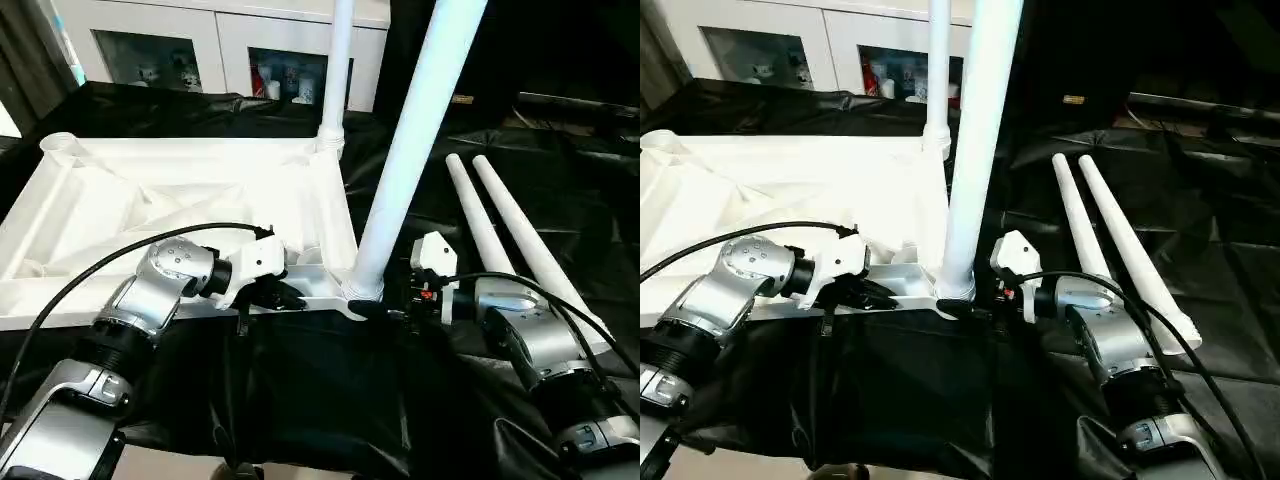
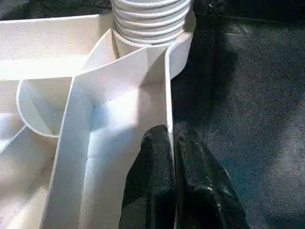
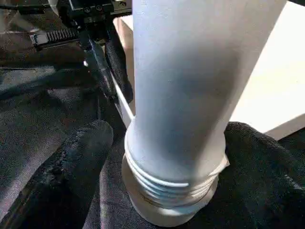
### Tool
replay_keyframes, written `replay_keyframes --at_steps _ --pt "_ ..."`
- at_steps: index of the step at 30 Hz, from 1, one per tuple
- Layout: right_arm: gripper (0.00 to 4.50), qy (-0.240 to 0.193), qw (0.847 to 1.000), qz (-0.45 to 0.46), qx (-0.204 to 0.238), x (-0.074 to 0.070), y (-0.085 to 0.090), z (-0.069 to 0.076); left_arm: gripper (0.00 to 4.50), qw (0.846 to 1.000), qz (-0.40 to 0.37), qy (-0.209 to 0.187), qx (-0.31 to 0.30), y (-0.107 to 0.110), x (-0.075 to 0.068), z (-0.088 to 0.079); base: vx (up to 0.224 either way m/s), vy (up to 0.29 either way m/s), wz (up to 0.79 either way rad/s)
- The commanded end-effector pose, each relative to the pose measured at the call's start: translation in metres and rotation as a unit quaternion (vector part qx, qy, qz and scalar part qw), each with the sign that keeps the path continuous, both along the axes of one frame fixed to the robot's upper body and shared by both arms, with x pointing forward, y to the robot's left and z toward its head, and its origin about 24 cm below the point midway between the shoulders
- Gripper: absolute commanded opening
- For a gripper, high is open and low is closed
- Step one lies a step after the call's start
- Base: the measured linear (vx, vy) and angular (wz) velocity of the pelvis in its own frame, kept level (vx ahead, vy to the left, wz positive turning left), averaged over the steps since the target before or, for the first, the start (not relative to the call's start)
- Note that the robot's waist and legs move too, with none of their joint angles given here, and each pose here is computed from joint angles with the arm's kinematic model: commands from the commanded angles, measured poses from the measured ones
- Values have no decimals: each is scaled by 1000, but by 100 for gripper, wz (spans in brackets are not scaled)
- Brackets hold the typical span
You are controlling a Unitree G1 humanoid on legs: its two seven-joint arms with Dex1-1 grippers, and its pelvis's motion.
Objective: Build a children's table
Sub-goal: Rotate leg to tighten
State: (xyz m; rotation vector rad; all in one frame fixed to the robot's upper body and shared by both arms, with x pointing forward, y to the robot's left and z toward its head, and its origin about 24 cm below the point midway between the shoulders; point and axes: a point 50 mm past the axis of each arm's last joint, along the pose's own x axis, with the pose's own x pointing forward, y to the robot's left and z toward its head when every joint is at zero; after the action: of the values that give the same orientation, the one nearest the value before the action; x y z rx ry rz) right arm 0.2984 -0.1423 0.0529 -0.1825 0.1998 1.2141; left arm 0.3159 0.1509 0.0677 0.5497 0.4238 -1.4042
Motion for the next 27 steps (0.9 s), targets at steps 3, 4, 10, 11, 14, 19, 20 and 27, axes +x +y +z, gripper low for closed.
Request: replay_keyframes --at_steps 3,4,10,11,14,19,20,27 --pt "371 2 1000 -4 -15 3 6 -2 0 1000 -21 -6 6 -3 -3 2 0 0 0" --pt "368 3 1000 -3 -15 3 6 -3 0 1000 -21 -6 6 -3 -3 2 0 0 0" --pt "324 8 1000 -8 -11 1 6 -4 0 1000 -21 -4 7 -3 -3 1 0 0 0" --pt "308 8 1000 -9 -11 1 7 -5 0 1000 -21 -3 8 -3 -3 1 0 0 0" --pt "285 9 1000 -10 -11 1 8 -6 0 1000 -21 -2 8 -2 -3 1 0 0 0" --pt "277 19 999 -28 -3 0 9 -11 0 1000 -14 4 10 -2 -3 -1 0 0 0" --pt "277 28 998 -48 -10 2 9 -16 0 1000 -3 7 12 -1 -1 -3 0 0 0" --pt "276 57 980 -192 -22 14 15 -38 0 997 82 -1 7 -13 12 -12 0 0 0"
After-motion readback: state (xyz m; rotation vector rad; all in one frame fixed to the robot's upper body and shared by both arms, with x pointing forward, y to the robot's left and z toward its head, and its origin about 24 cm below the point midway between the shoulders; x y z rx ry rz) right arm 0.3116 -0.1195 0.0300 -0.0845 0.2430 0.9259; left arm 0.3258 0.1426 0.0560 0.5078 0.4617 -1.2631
